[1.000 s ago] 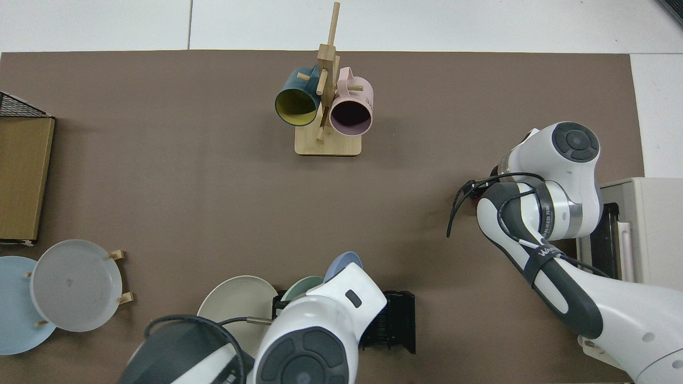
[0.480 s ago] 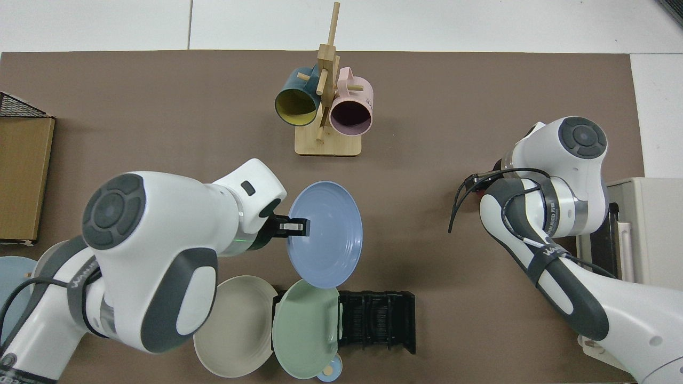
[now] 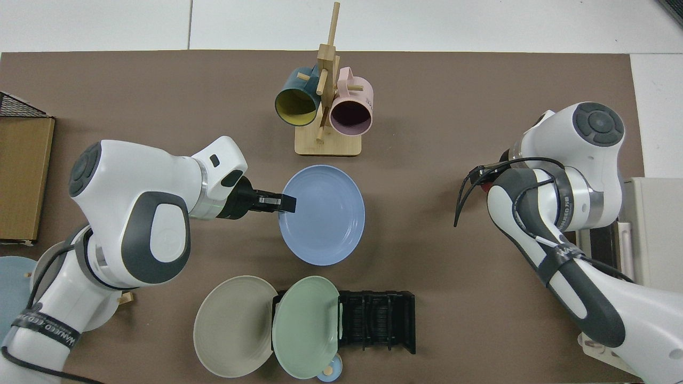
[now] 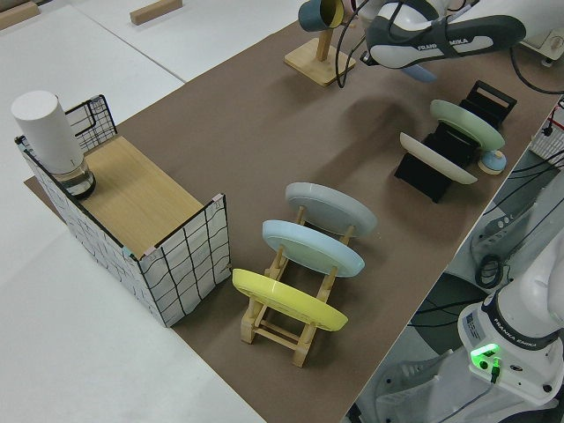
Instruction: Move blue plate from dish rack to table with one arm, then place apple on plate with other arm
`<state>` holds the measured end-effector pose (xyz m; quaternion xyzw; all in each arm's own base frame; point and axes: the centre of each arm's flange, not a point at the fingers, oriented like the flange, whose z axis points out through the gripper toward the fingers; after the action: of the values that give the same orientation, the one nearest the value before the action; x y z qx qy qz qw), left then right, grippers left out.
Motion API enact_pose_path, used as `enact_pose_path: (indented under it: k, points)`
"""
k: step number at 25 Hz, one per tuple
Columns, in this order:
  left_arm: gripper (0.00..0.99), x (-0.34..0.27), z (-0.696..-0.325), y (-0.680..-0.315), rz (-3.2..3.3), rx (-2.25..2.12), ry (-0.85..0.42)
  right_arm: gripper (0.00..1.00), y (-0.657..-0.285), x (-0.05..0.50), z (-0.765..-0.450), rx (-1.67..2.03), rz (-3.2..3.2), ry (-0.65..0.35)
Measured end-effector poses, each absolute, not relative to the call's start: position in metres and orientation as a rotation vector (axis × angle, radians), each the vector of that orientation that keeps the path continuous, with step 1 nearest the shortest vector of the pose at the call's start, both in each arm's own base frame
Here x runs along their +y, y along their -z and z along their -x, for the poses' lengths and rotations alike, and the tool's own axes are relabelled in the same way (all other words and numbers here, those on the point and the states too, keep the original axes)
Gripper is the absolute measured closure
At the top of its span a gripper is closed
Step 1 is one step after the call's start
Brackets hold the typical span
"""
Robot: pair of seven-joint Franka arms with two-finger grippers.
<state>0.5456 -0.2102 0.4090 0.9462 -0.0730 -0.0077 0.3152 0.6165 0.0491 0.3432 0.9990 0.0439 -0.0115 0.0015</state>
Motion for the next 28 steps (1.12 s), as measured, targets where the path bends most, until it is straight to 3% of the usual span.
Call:
enact_pose_path:
  k: [5, 14, 21, 25, 28]
  points:
    - [0.916, -0.189, -0.561, -0.37, -2.423, -0.134, 0.051, 0.31, -0.366, 0.05, -0.614, 0.14, -3.138, 0.034]
    - [0.916, -0.186, -0.568, -0.354, -2.423, -0.12, 0.009, 0.31, -0.422, 0.051, -0.612, 0.145, -3.143, 0.036]
    - [0.916, -0.193, -0.571, -0.308, -2.424, -0.107, 0.04, 0.31, -0.442, 0.051, -0.605, 0.146, -3.145, 0.046]
    - [0.907, -0.198, -0.571, -0.305, -2.415, -0.122, 0.045, 0.31, -0.447, 0.051, -0.603, 0.146, -3.146, 0.049]
    - [0.841, -0.205, -0.569, -0.306, -2.413, -0.14, 0.048, 0.31, -0.447, 0.051, -0.603, 0.146, -3.146, 0.048]
